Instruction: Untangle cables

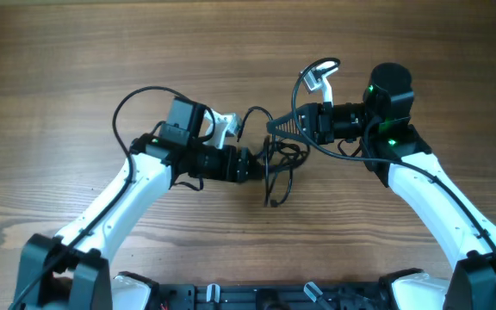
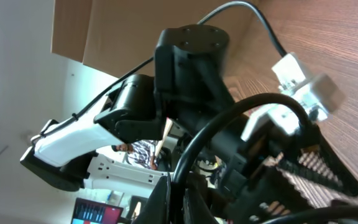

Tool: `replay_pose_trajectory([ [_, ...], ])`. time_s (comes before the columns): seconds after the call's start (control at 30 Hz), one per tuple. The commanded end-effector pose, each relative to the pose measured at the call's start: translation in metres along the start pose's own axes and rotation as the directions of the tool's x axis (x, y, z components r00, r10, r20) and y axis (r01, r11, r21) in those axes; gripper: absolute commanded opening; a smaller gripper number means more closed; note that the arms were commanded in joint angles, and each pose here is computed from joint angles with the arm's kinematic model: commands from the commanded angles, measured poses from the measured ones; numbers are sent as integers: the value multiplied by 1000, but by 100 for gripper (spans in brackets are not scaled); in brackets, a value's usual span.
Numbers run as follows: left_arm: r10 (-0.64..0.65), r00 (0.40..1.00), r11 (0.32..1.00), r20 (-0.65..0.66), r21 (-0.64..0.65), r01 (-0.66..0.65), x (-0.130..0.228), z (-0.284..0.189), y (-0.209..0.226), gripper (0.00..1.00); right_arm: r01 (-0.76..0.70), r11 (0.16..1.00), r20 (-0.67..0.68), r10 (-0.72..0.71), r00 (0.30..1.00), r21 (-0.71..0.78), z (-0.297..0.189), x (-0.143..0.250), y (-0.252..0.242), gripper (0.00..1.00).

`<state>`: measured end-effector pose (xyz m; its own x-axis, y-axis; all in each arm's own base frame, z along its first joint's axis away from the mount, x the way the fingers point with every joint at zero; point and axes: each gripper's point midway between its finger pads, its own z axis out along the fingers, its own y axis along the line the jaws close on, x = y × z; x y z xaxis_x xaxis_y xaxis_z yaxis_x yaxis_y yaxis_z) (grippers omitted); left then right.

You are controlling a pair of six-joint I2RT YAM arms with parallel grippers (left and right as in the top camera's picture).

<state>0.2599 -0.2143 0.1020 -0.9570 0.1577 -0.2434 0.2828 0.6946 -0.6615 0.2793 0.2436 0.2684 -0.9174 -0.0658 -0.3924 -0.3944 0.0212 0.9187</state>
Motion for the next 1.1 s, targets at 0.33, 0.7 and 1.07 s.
replay_pose_trajectory([
  [0.33,-162,987,973,22,-163,164,2,6,33,4,41,999,-8,-41,999,17,0,6,-8,5],
  [0.7,-120,993,981,16,-150,121,1,7,30,86,6,999,4,-6,1000,40,0,6,-15,4],
  [1.07,240,970,964,-44,-105,-243,7,25,1,23,-6,999,-94,1,996,-50,1,23,1,4],
])
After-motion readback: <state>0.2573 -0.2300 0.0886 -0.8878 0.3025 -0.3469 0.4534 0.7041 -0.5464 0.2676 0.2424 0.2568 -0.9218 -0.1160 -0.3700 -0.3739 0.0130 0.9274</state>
